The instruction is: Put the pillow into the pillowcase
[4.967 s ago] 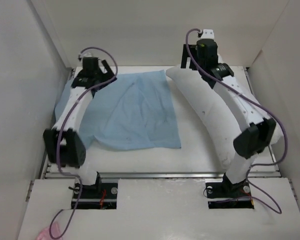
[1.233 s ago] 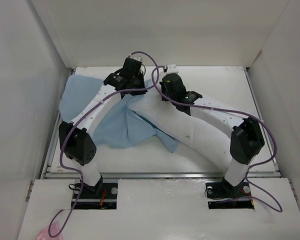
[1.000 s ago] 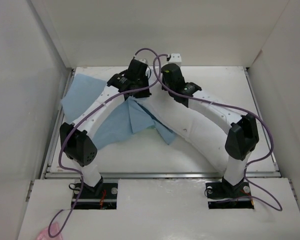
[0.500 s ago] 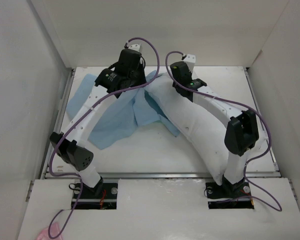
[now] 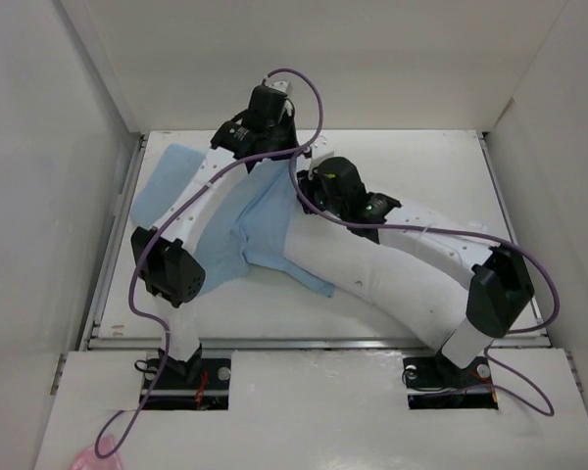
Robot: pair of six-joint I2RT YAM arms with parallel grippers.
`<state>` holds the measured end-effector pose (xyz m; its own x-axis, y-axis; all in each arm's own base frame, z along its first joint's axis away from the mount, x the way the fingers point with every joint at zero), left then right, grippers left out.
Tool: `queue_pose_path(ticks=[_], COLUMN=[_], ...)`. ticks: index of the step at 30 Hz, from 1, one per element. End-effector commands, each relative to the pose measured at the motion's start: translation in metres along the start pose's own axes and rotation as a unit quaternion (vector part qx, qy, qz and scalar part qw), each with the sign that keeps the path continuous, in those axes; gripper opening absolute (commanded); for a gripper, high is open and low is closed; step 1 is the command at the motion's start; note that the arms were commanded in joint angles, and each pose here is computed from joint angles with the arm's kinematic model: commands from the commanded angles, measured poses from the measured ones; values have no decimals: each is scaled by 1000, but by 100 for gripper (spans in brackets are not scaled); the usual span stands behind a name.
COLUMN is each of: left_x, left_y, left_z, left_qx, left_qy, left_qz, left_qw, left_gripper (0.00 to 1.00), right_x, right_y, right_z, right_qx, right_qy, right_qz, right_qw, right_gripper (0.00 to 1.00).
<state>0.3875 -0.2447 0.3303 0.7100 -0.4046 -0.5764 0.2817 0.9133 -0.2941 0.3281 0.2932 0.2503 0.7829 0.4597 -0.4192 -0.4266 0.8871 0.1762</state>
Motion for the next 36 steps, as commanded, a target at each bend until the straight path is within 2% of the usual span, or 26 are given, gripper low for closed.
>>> queue_pose_path(ticks=[1, 2, 4, 6, 9, 11, 14, 15, 17, 18, 19, 20, 22, 24, 26, 27, 28, 29, 30, 32, 33, 34, 36], left_x=[-29, -38, -47, -62, -77, -79, -88, -89, -95, -99, -102, -103, -104, -87, -75, -42, -29, -27, 14, 37, 45, 63, 73], left_y=[-4, -4, 3, 13, 25, 33, 34, 34, 38, 42, 43, 51, 58, 73, 77, 93, 98, 93, 101, 105, 96, 103, 102], left_z=[23, 24, 17, 10, -7, -18, -20, -22, -22, -21, -16, -13, 5, 17, 40, 39, 38, 56, 44, 40, 43, 31, 21], left_qx=[-3, 2, 1, 4, 4, 2, 2, 2, 7, 7, 6, 7, 6, 7, 11, 8, 9, 4, 9, 19, 29, 21, 24], left_qy=[-56, -62, -54, -56, -50, -36, -30, -26, -31, -35, -47, -50, -82, -80, -97, -69, -47, -64, -19, 8, 13, 38, 58], left_qz=[-34, -36, -10, 27, 56, 65, 67, 69, 83, 103, 110, 124, 131, 147, 127, 133, 129, 120, 119, 101, 49, 34, -16], left_qw=[998, 997, 998, 998, 997, 997, 997, 997, 996, 994, 993, 991, 988, 986, 987, 989, 990, 991, 993, 995, 998, 998, 998], left_gripper=[0, 0, 0, 0, 0, 0, 23, 39, 63, 90, 100, 100, 100, 100, 100, 100, 100, 100, 100, 100, 100, 100, 100], right_x=[-1, 4, 6, 3, -15, -17, -20, -12, -10, 1, 4, 5, 14, 19, 39, 46, 50, 68, 74, 90, 93, 96, 102], right_y=[5, 1, -12, -23, -37, -50, -58, -61, -65, -70, -72, -71, -78, -82, -85, -88, -87, -91, -92, -96, -96, -97, -99], right_z=[8, 2, 4, 10, 37, 51, 77, 78, 99, 92, 95, 98, 100, 113, 106, 105, 110, 96, 93, 81, 77, 73, 64], right_qx=[-13, -15, -20, -21, -6, 13, 19, 21, 7, 3, -5, -14, -18, -21, -14, -12, -12, -1, 7, 16, 22, 23, 27], right_qy=[-18, -6, 3, -3, -33, -36, -56, -51, -64, -39, -39, -38, -42, -58, -35, -28, -28, -6, 3, 20, 25, 29, 45], right_qz=[56, 36, -30, -51, -26, 36, 101, 107, 138, 143, 149, 174, 169, 166, 163, 154, 154, 151, 150, 142, 141, 140, 138], right_qw=[998, 999, 999, 998, 999, 999, 993, 993, 988, 989, 988, 984, 985, 984, 986, 988, 988, 989, 989, 990, 989, 989, 989], right_gripper=[40, 52, 61, 78, 96, 100, 100, 100, 100, 100, 100, 100, 100, 100, 100, 100, 100, 100, 100, 100, 100, 100, 100])
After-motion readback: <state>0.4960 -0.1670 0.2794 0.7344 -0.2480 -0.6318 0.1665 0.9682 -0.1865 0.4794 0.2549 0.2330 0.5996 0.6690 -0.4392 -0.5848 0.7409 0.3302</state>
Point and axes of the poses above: each gripper's point midway between its finger pads, its own x axis out along the fingers, its own y axis along the line the jaws close on, z = x × y, the point moved 7 cm from there along -x, back along the fingers, and after that the axes turned 7 degrees about x, right-handed, at the moved point
